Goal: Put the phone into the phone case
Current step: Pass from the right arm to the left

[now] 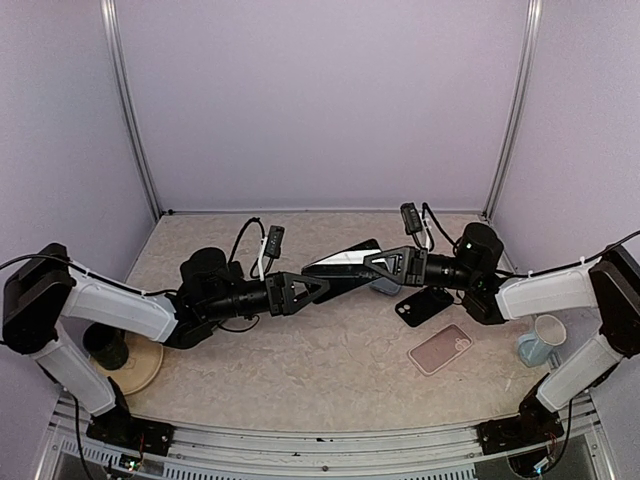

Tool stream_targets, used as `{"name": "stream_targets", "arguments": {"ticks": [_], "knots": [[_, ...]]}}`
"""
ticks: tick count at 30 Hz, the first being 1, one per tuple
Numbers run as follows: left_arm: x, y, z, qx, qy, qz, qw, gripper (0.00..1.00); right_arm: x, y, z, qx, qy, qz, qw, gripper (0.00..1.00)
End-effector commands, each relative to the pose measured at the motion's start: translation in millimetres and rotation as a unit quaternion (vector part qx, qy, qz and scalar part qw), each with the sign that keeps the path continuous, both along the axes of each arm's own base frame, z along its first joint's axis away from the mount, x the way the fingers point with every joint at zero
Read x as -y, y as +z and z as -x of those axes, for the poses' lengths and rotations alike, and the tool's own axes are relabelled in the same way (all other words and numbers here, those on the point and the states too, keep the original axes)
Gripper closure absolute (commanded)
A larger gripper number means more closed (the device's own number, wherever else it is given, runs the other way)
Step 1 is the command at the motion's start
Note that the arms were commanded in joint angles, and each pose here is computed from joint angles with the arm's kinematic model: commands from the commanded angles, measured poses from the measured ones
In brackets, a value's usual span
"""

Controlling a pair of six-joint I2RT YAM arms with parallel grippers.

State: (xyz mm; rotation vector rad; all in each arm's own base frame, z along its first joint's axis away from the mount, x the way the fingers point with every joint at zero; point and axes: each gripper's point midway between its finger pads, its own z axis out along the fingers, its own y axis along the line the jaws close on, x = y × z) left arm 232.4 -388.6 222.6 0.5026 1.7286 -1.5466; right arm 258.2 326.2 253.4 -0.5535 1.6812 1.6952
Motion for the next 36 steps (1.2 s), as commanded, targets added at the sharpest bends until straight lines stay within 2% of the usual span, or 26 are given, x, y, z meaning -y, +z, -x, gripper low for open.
{"name": "stream_targets", "arguments": {"ticks": [1, 19, 21, 23, 32, 34, 36], "knots": [[3.2, 15.9, 1.5, 0.018, -0.017, 0.025, 0.999, 0.31, -0.6, 11.9, 0.2, 0.026, 0.005, -0.023, 0.999, 1.00], [9.1, 12.3, 7.2, 0.013, -0.044, 0.039, 0.998, 0.55, -18.4, -10.5, 2.7, -0.006, 0.035, -0.030, 0.999, 1.00], [9.0, 12.1, 7.6, 0.013, -0.045, 0.039, 0.998, 0.60, -20.4, -12.2, 3.2, -0.008, 0.038, -0.031, 0.999, 1.00], [8.7, 13.0, 9.0, 0.013, -0.047, 0.042, 0.998, 0.71, -21.8, -12.5, 3.9, -0.009, 0.040, -0.032, 0.999, 1.00], [6.3, 13.4, 11.0, 0.014, -0.047, 0.045, 0.998, 0.96, -22.4, -13.6, 4.4, -0.006, 0.038, -0.027, 0.999, 1.00], [5.9, 14.0, 12.3, 0.015, -0.050, 0.046, 0.998, 1.00, -22.6, -14.4, 3.9, -0.003, 0.036, -0.023, 0.999, 0.95], [5.3, 14.2, 12.9, 0.015, -0.051, 0.047, 0.998, 1.00, -23.0, -14.9, 2.3, 0.000, 0.034, -0.018, 0.999, 0.84]]}}
